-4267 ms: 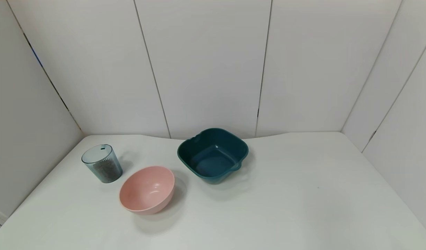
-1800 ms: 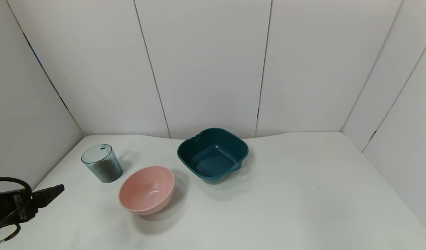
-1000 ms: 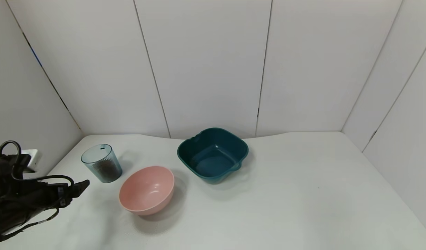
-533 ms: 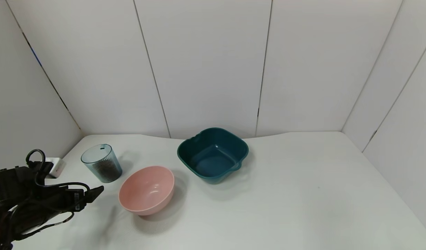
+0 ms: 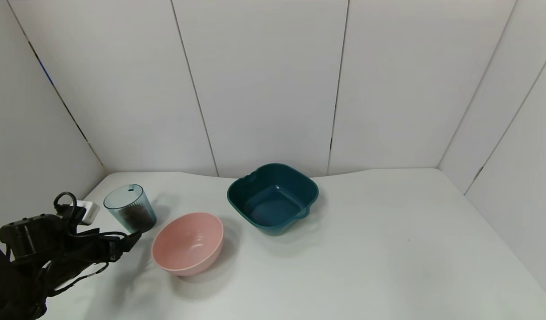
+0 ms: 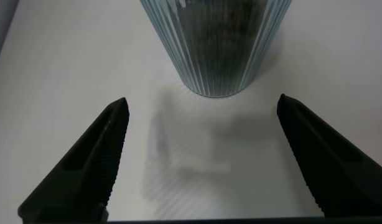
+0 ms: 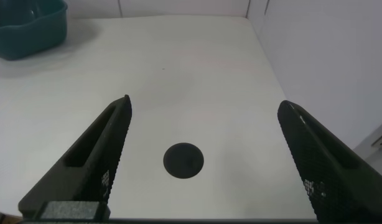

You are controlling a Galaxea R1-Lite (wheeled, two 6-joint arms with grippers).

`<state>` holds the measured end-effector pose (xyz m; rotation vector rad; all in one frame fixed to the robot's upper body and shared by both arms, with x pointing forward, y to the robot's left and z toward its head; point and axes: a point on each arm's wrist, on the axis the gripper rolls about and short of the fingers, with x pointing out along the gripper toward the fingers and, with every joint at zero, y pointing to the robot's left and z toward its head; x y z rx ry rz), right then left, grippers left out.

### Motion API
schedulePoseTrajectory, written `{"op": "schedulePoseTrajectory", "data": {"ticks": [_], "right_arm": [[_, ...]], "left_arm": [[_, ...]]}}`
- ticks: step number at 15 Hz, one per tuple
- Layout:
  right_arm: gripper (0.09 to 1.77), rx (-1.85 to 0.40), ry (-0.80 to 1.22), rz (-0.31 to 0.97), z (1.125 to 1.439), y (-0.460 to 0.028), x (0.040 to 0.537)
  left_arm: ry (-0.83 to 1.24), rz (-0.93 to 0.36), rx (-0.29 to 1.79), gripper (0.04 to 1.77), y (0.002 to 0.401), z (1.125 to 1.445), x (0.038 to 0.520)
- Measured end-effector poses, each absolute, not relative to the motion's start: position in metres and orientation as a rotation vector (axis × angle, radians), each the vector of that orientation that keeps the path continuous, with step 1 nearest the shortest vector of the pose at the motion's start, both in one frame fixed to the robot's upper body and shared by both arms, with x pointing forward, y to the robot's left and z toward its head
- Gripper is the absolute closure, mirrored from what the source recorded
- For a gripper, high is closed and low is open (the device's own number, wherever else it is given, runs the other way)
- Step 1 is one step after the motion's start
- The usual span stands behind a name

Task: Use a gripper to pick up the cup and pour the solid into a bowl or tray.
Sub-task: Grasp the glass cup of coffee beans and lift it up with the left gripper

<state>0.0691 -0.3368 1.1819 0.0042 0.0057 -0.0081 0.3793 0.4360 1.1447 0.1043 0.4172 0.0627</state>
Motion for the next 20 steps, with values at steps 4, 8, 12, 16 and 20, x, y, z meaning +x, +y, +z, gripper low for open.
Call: {"op": "schedulePoseTrajectory", "data": {"ticks": [4,8,12,16,20], "right_arm": [[0.15,0.005,0.005,-0.008,1.182,-0.337,0.069],[0.15,0.005,0.005,-0.008,1.182,-0.337,0.069],[0.15,0.005,0.005,-0.008,1.182,-0.337,0.069],[0.15,0.004,0.005,-0.008,1.182,-0.337,0.069],[0.15,0.005,0.005,-0.008,1.182,-0.337,0.069]], "left_arm": [[0.419,0.032,0.089,0.09,0.438,1.135,0.391],[0.397,0.021,0.079,0.09,0.438,1.134,0.404],[0.362,0.008,0.075,0.09,0.434,1.138,0.419],[0.328,0.015,0.067,0.09,0.436,1.141,0.432],[0.306,0.018,0.055,0.09,0.438,1.140,0.443]]}}
